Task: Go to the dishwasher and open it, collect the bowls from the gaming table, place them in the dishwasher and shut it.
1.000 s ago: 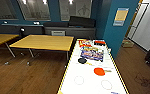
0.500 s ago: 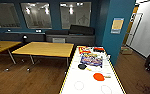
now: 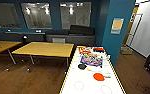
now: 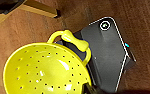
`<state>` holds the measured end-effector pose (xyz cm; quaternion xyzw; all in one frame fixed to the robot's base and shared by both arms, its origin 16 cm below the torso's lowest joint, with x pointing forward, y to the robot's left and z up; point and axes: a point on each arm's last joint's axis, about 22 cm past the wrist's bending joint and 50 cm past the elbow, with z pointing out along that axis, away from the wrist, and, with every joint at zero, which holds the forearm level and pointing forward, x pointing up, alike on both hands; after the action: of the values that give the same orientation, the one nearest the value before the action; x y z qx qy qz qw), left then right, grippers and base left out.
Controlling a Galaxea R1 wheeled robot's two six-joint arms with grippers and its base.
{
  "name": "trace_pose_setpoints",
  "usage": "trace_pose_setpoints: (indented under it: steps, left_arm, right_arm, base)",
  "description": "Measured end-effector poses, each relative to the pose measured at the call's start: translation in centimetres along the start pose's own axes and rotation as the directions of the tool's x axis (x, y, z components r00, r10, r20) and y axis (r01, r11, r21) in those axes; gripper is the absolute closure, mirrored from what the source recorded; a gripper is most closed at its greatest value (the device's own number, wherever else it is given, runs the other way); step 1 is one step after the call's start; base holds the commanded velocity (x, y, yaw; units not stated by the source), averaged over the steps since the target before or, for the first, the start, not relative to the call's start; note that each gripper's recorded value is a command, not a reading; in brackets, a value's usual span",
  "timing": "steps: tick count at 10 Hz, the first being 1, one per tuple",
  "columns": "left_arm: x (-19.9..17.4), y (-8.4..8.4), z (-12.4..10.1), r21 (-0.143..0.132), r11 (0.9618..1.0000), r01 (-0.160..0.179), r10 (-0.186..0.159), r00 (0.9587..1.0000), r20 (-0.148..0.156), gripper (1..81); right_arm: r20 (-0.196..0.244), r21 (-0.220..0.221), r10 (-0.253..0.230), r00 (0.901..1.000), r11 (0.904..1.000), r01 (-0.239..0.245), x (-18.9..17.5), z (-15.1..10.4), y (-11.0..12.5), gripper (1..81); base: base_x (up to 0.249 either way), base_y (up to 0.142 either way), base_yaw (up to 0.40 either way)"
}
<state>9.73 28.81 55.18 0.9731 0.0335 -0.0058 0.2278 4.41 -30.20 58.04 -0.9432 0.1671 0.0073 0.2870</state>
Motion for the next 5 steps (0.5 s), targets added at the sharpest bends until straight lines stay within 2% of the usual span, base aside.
trace_pose_setpoints:
  steps: [3,5]
  left_arm:
    - [-2.6,-1.0,2.8,0.029,0.9996,-0.002,0.002,0.9998,0.017,81.1]
    - [-4.1,-2.1,4.6,0.065,0.9978,-0.012,0.010,0.9995,0.030,81.1]
  right_arm:
    - [0.007,-0.027,0.004,1.0000,0.9996,-0.004,-1.0,1.7,1.3,81.1]
    - [0.007,-0.048,-0.007,1.0000,0.9988,0.007,-1.3,2.6,2.2,81.1]
  base:
    - [0.000,0.000,0.000]
    - [0.000,0.000,0.000]
